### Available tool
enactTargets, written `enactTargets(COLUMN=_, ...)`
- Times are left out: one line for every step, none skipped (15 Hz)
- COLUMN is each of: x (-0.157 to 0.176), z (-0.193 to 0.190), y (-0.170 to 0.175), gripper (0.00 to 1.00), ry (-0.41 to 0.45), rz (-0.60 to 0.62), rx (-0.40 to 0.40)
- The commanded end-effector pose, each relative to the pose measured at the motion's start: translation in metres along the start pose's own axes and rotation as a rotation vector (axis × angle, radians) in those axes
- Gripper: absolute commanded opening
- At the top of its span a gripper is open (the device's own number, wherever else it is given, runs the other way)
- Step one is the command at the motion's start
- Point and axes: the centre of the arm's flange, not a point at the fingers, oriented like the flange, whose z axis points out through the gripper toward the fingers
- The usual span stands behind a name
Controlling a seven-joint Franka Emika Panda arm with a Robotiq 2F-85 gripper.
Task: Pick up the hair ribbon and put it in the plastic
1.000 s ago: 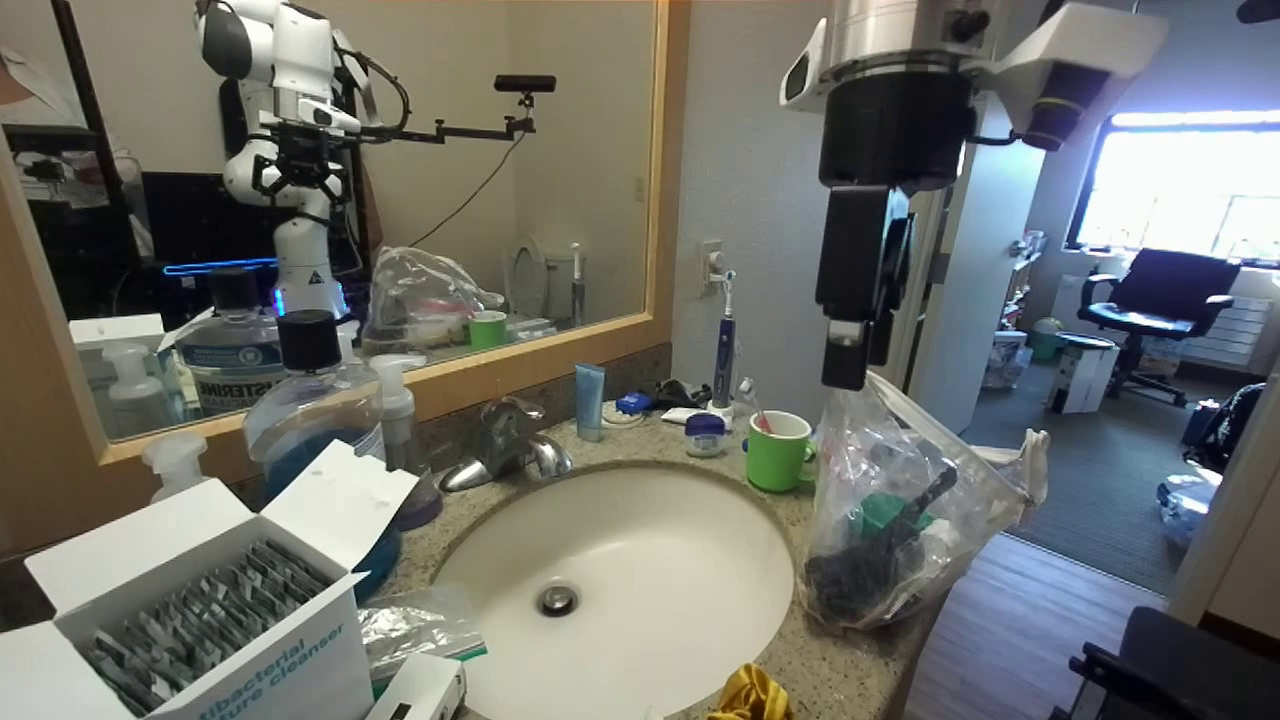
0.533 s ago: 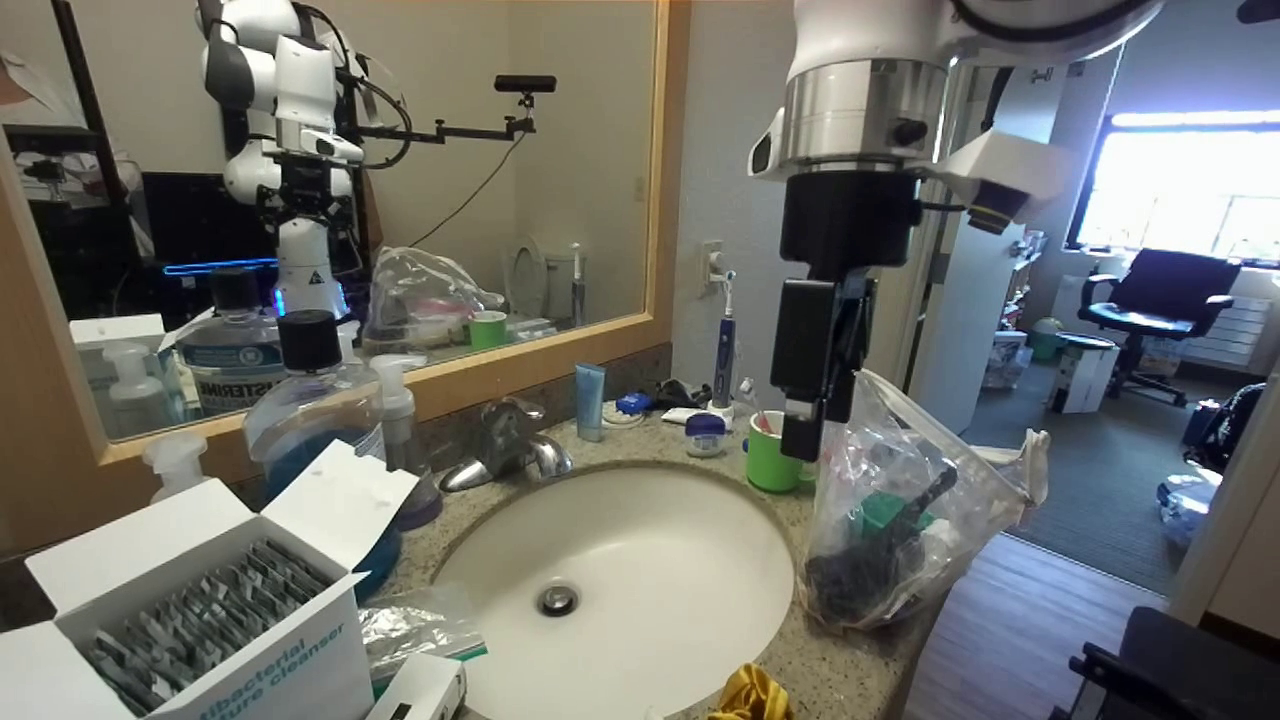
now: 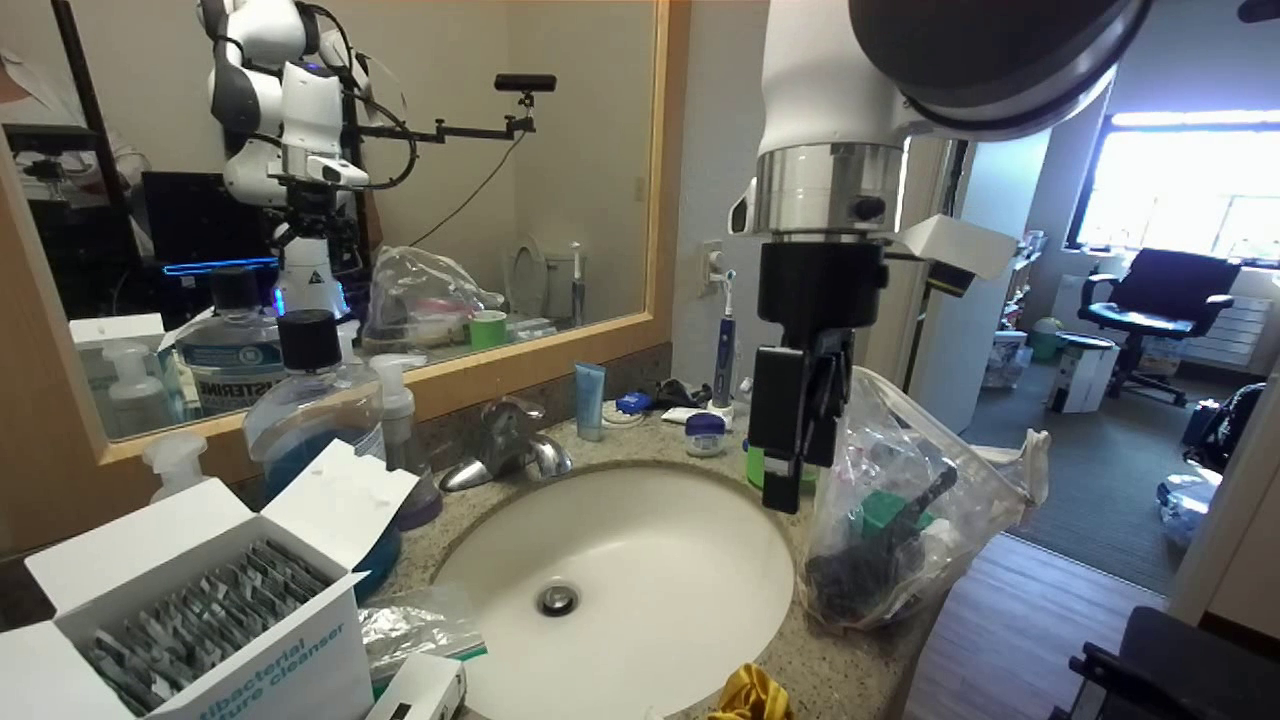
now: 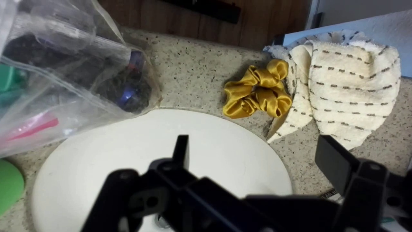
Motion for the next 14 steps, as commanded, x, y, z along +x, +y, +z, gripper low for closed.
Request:
enactTargets(x=0.0, z=0.005, y=0.001, gripper=1.0, ry=-0.014, rz=-0.003, rx=-0.003)
enactTargets(x=0.0, z=0.008, y=0.001, gripper=1.0, ry=-0.025, rz=-0.004, rx=-0.005)
enactTargets(x=0.0, z=0.01, y=0.001, gripper=1.0, ry=-0.03, rz=-0.004, rx=-0.006)
enactTargets(x=0.0, z=0.011, y=0.001, gripper=1.0, ry=-0.033, rz=-0.005, rx=-0.006)
enactTargets(x=0.0, z=0.011, y=0.001, gripper=1.0, ry=-0.033, rz=-0.005, rx=-0.006)
enactTargets(x=0.0, z=0.011, y=0.001, gripper=1.0, ry=-0.033, rz=-0.005, rx=-0.006)
enactTargets(x=-0.002, z=0.007, y=0.006, gripper=1.0, ry=-0.017, rz=-0.002, rx=0.01)
enactTargets(x=-0.002, z=0.008, y=0.008, gripper=1.0, ry=-0.009, rz=-0.012, rx=0.029)
enactTargets(x=-0.001, z=0.009, y=0.009, gripper=1.0, ry=0.001, rz=-0.011, rx=0.037)
enactTargets(x=0.0, z=0.01, y=0.009, gripper=1.0, ry=0.002, rz=-0.022, rx=0.039)
enactTargets(x=0.0, z=0.011, y=0.009, gripper=1.0, ry=0.001, rz=-0.023, rx=0.04)
enactTargets(x=0.0, z=0.013, y=0.01, gripper=1.0, ry=-0.002, rz=-0.029, rx=0.042)
enactTargets(x=0.0, z=0.014, y=0.009, gripper=1.0, ry=-0.004, rz=-0.039, rx=0.039)
enactTargets(x=0.002, z=0.017, y=0.008, gripper=1.0, ry=-0.002, rz=-0.042, rx=0.039)
